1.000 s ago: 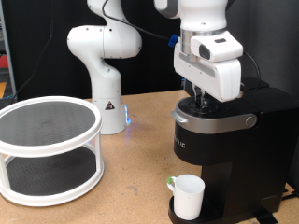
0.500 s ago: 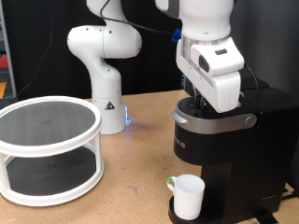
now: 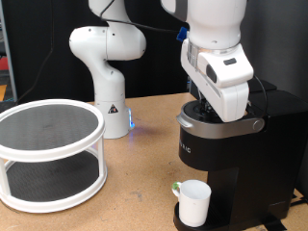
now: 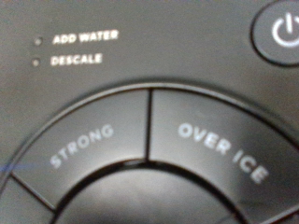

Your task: Make a cup of coffee with the keurig machine

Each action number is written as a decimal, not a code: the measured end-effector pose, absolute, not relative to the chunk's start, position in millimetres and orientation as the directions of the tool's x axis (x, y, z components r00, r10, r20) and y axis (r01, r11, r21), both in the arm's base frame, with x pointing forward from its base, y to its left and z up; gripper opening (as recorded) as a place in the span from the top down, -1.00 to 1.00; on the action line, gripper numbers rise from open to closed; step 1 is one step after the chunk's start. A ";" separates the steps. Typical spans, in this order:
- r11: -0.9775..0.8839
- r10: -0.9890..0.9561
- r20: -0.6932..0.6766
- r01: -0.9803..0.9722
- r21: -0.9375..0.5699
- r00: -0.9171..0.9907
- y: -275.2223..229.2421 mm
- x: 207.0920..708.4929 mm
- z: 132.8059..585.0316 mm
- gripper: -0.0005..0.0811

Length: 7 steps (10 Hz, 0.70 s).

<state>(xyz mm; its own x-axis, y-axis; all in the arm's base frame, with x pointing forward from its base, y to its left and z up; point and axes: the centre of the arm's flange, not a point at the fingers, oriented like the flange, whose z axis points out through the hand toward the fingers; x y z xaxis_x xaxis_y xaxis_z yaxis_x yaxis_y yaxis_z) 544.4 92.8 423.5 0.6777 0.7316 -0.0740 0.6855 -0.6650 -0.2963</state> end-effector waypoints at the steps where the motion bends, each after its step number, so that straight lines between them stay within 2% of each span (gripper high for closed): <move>1: -0.665 0.732 -0.072 0.687 -0.294 0.678 92.8 544.5 423.6 0.97; 7: -0.591 0.769 0.094 0.760 -0.270 0.632 86.0 536.1 425.3 0.97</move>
<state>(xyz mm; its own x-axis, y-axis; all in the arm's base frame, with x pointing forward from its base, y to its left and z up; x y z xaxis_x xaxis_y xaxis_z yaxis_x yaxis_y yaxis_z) 536.1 86.0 425.3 0.6317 0.7694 0.0943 0.7601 -0.5910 -0.2700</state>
